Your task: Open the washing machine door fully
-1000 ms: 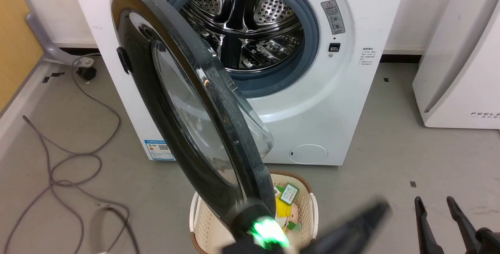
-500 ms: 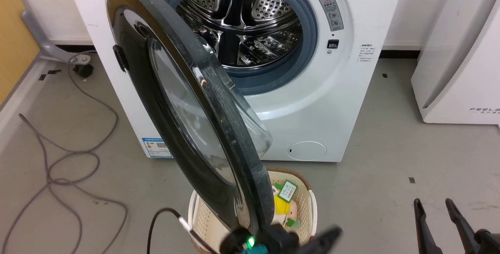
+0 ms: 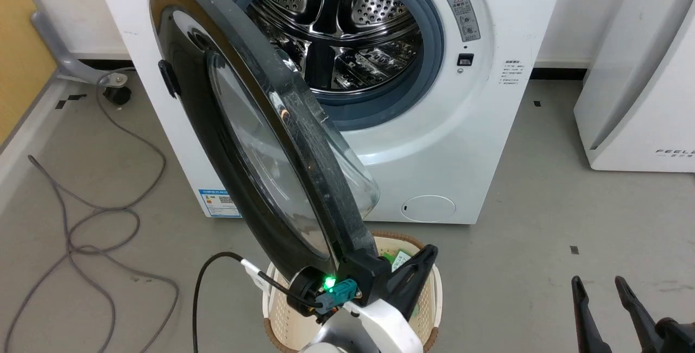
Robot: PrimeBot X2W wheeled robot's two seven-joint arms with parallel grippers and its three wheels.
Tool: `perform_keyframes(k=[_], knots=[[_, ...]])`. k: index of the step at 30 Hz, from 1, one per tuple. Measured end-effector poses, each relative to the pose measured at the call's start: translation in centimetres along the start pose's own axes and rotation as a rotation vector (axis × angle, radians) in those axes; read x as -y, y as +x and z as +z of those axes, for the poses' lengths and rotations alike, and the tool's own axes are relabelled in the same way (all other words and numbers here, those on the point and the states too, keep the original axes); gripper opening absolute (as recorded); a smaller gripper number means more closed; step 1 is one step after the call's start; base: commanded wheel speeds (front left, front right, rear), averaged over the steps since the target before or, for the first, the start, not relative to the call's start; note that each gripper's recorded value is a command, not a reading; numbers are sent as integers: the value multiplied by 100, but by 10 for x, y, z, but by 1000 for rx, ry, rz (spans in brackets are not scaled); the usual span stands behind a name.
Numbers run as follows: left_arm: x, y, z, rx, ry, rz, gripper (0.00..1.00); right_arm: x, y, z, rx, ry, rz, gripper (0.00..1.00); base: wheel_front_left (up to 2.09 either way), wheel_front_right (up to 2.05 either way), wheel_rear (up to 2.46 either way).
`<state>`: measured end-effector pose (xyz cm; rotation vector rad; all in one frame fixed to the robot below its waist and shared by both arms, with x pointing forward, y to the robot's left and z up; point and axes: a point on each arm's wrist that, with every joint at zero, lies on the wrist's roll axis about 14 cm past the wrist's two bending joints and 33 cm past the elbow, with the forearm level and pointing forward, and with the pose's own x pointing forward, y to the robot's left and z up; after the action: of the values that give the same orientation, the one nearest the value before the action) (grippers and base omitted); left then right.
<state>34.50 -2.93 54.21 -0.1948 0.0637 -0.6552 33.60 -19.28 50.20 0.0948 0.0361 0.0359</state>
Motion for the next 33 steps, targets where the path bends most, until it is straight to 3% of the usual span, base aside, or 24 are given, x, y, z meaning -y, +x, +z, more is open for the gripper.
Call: perform_keyframes(k=[15,33], knots=[[-26,-14,-2,14,-32,125,0,-10,5,-1,-4,0,33,100,0,0,0],[-74,-126,9,96,-115,522,0,-56,28,-2,-4,-1,181,100,0,0,0]])
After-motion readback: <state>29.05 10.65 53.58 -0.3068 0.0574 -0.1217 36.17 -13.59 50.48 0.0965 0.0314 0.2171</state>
